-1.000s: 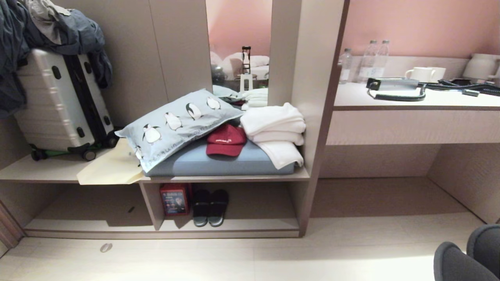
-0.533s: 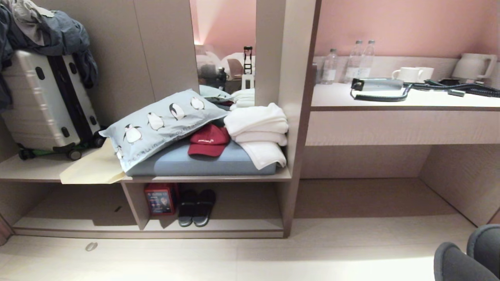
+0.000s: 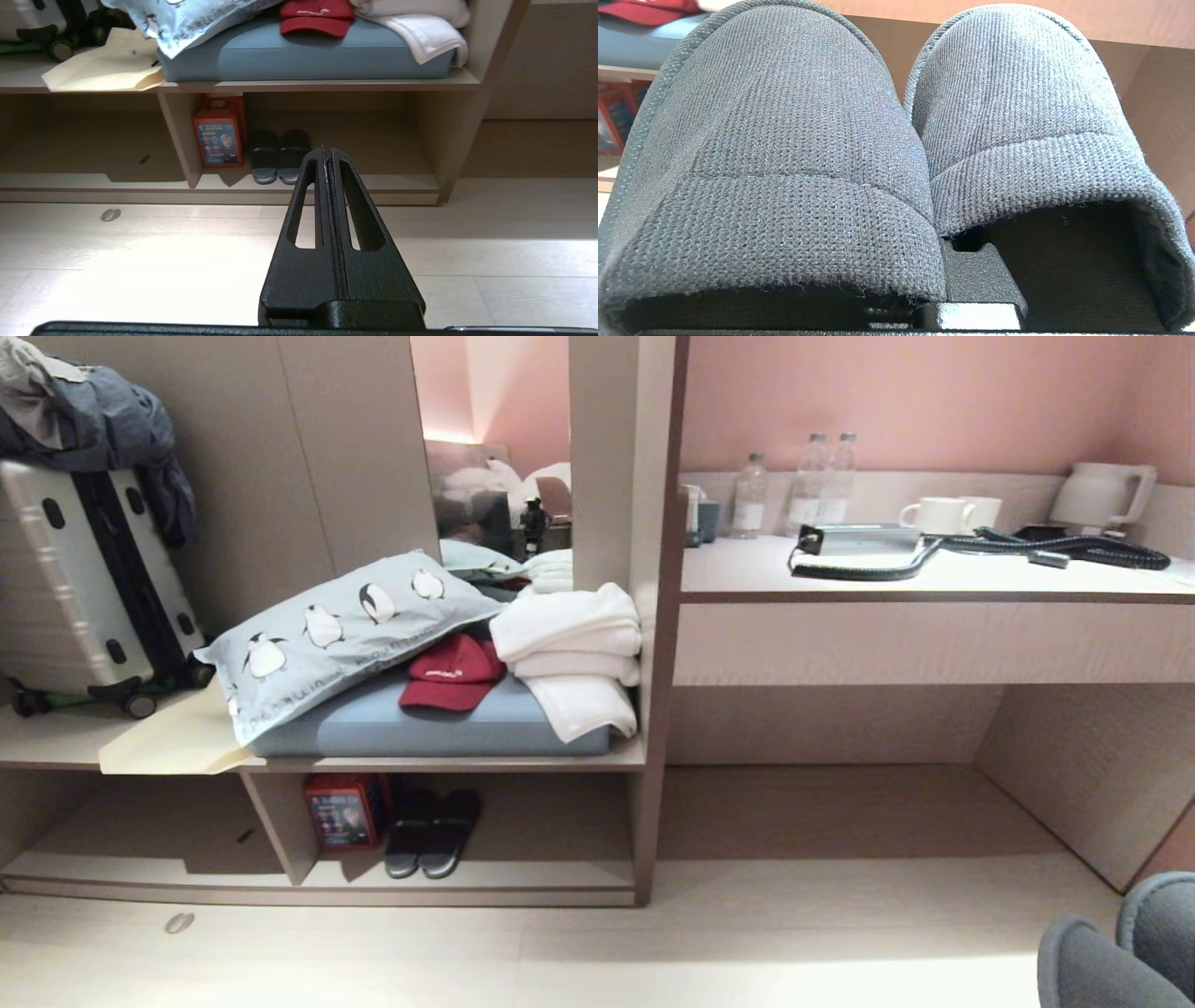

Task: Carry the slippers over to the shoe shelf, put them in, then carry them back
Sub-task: Place the slippers on the floor

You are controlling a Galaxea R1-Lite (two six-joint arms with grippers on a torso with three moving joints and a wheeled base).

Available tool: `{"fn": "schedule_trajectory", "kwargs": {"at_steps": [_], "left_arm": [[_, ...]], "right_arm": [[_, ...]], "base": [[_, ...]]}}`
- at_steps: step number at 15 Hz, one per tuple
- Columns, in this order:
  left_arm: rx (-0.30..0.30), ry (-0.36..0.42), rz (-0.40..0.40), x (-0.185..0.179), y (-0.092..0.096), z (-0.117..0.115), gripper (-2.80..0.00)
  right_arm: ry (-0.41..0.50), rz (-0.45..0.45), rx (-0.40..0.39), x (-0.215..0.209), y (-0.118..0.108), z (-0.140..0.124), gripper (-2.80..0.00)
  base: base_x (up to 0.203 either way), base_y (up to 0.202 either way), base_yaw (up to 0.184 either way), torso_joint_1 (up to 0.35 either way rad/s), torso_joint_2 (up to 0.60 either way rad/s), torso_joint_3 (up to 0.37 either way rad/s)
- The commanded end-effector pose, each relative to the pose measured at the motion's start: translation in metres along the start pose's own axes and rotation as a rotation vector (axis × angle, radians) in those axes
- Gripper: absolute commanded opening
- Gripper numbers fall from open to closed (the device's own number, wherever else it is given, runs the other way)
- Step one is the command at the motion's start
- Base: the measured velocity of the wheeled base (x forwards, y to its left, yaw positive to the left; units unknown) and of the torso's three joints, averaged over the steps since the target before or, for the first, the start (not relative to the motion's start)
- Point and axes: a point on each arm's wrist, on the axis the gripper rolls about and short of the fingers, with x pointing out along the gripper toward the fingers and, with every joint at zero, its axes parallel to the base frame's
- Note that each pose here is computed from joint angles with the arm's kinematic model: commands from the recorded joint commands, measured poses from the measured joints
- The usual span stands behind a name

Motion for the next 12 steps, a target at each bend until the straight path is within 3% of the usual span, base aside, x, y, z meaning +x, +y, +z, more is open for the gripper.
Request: {"fn": "schedule_trajectory", "kwargs": {"at_steps": [1, 12], "left_arm": [[0.0, 0.001, 0.0, 0.0001, 0.0, -0.0004, -2.8], [0.001, 0.001, 0.0, 0.0001, 0.0, -0.0004, -2.8]], "right_arm": [[-0.002, 0.001, -0.001, -0.0001, 0.0, -0.0001, -2.8], [-0.002, 0.001, -0.001, -0.0001, 0.0, -0.0001, -2.8]], "base": [[0.0, -0.194, 0.006, 0.002, 0.0, 0.001], [0.0, -0.196, 0.003, 0.002, 0.0, 0.003]]}}
